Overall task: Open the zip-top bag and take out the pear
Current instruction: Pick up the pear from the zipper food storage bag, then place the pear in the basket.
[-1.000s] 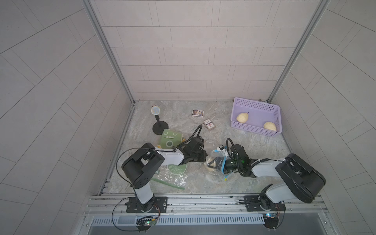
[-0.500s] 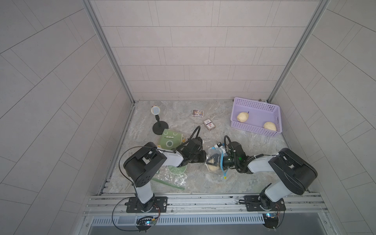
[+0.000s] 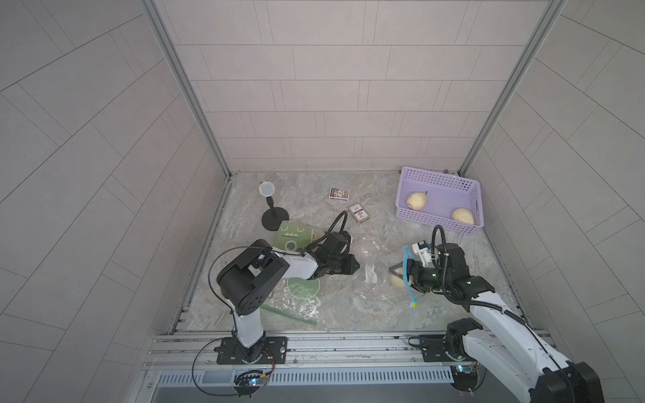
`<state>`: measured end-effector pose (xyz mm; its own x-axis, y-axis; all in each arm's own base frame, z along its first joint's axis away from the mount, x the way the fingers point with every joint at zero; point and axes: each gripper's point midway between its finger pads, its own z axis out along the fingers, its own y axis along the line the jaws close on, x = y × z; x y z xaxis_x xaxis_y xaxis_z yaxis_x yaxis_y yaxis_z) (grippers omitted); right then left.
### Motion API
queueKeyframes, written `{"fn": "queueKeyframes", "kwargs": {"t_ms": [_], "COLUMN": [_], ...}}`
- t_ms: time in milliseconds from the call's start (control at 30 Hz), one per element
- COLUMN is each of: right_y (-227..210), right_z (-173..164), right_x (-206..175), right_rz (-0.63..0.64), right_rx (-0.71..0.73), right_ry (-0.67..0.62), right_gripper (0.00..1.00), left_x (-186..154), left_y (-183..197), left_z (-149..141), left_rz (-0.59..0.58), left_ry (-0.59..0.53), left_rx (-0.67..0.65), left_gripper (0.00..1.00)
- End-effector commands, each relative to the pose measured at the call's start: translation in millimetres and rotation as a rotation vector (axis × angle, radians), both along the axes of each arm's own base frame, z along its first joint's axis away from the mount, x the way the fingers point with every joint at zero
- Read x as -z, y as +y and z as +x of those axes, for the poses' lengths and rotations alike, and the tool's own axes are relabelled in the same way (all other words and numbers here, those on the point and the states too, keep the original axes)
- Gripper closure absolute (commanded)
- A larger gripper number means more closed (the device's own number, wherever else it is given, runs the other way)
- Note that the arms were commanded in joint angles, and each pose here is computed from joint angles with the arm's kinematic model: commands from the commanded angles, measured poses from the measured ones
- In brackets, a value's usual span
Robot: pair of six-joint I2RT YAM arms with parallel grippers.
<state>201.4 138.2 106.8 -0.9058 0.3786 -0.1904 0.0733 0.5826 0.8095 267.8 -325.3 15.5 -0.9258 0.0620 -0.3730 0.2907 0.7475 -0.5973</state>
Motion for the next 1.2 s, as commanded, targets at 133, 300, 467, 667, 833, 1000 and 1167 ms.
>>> {"fn": "queueKeyframes", "kwargs": {"t_ms": [133, 300, 467, 667, 833, 1000, 1167], "right_y": [-19.6, -36.8, -46.5, -103.4, -168.9, -227.0, -250.4], "right_z": [-13.2, 12.3, 25.2, 77.8, 157.8, 257.2, 311.2], "right_x": [-16.6, -51.9, -89.5, -131.2, -133.2, -107.4, -89.6], "right_rz": [0.028, 0.062, 0.067, -0.042, -0.113, -0.128, -0.132], "right_rx": [0.036, 0.113, 0.107, 0.294, 0.464, 0.581, 0.585], "right_ry": [0.066, 0.015, -0.033, -0.109, -0.121, -0.126, -0.111], "right_gripper": [0.29, 0.31, 0.33, 0.38, 0.38, 0.32, 0.11], "left_x": [68.0, 69.7, 64.7, 57.1, 14.7, -75.9, -151.6], "left_y": [65.1, 77.2, 82.4, 81.5, 47.3, 4.7, -4.2], "left_z": [-15.7, -4.7, 9.4, 23.7, 35.1, 44.5, 44.1], "left_rz": [0.287, 0.307, 0.306, 0.287, 0.091, -0.112, -0.240], "left_ry": [0.128, 0.128, 0.117, 0.104, 0.076, -0.024, -0.083], "left_rx": [-0.059, -0.082, -0.108, -0.132, -0.142, -0.092, -0.088], "left_gripper": [0.82, 0.82, 0.82, 0.82, 0.72, 0.44, 0.36]}}
